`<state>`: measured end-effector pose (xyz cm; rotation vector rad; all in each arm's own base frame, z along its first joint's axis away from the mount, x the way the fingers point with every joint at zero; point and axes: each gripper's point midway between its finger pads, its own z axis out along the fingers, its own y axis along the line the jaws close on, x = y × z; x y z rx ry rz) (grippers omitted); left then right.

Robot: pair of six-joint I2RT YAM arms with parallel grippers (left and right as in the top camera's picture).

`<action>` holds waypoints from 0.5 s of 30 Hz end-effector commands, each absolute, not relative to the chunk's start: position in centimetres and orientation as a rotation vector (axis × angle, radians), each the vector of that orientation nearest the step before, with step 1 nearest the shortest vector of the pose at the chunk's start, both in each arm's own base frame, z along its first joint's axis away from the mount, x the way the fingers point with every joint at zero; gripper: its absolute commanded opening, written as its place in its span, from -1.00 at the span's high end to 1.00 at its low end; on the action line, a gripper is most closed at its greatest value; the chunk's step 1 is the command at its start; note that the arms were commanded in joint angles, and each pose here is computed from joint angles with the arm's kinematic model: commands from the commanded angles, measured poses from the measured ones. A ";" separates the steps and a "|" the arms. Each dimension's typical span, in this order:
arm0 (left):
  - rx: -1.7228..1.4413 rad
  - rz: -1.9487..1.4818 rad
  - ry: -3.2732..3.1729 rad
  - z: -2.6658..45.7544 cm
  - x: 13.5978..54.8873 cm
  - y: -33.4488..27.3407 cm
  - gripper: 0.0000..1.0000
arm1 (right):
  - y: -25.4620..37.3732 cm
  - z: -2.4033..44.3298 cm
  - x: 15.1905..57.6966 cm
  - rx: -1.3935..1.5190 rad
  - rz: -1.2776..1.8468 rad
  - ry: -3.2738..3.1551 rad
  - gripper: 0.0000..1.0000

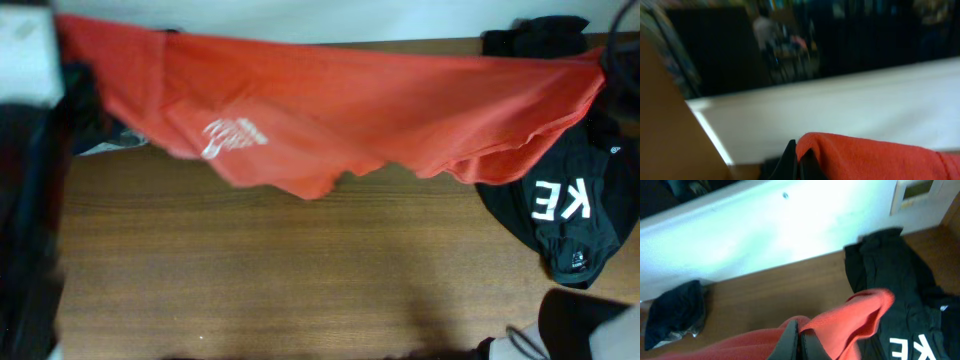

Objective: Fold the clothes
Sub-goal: 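Lift the red t-shirt with both grippers and spread it flat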

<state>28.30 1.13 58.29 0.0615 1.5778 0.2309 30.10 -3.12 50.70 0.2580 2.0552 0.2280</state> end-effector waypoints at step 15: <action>-0.020 0.362 1.532 59.7 23.2 3.7 0.99 | -1.5 51.3 27.1 0.225 0.284 2.045 0.92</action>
